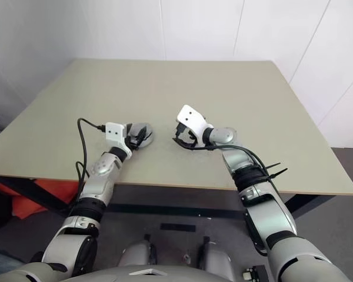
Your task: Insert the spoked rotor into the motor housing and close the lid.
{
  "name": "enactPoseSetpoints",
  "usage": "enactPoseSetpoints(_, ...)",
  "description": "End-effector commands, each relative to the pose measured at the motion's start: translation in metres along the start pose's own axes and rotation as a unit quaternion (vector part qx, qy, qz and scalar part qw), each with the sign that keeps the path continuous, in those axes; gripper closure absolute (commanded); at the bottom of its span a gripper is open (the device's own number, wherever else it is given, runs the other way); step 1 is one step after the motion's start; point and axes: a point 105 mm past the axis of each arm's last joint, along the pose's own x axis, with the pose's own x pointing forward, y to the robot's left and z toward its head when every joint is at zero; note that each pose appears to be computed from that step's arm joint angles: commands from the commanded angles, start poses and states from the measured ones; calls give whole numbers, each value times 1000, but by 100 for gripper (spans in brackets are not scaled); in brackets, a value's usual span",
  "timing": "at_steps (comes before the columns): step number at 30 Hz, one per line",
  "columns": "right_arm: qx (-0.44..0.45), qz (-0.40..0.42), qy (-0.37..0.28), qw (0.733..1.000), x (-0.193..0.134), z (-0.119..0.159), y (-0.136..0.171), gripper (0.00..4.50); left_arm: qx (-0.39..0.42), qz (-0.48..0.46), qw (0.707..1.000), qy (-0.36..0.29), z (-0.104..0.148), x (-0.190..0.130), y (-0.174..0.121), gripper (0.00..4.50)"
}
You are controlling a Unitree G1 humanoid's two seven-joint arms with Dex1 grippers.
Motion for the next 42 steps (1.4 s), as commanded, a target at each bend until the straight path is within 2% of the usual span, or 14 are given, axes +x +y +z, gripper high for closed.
enactPoseSetpoints(1,-23,-6,-19,1000,-1,15,-5,0,8,12,999,-32,17,2,9,144)
enactPoseSetpoints(13,-27,-7,-18,999,-1,14,-5,0,17,12,1000,-10,8,1,10,144)
enactPoseSetpoints(22,-30,-9,-19,999,0,15,-5,0,-39,-64,997,18,-2,-3,-17,144)
enactPoseSetpoints(28,-14,-9,-22,1000,-1,17,-8,0,-105,-139,985,-10,28,-8,-32,144)
enactPoseSetpoints(33,-3,-16,-31,999,-2,21,-12,0,-142,-183,971,-52,69,-13,-30,144)
enactPoseSetpoints(36,7,-16,-37,999,-1,24,-13,0,-163,-196,965,-66,84,-17,-26,144)
enactPoseSetpoints(39,34,-9,-49,998,1,29,-13,0,-186,-177,963,-77,92,-20,-10,144)
enactPoseSetpoints(42,57,-4,-59,997,6,35,-11,0,-175,-131,974,-66,82,-19,11,144)
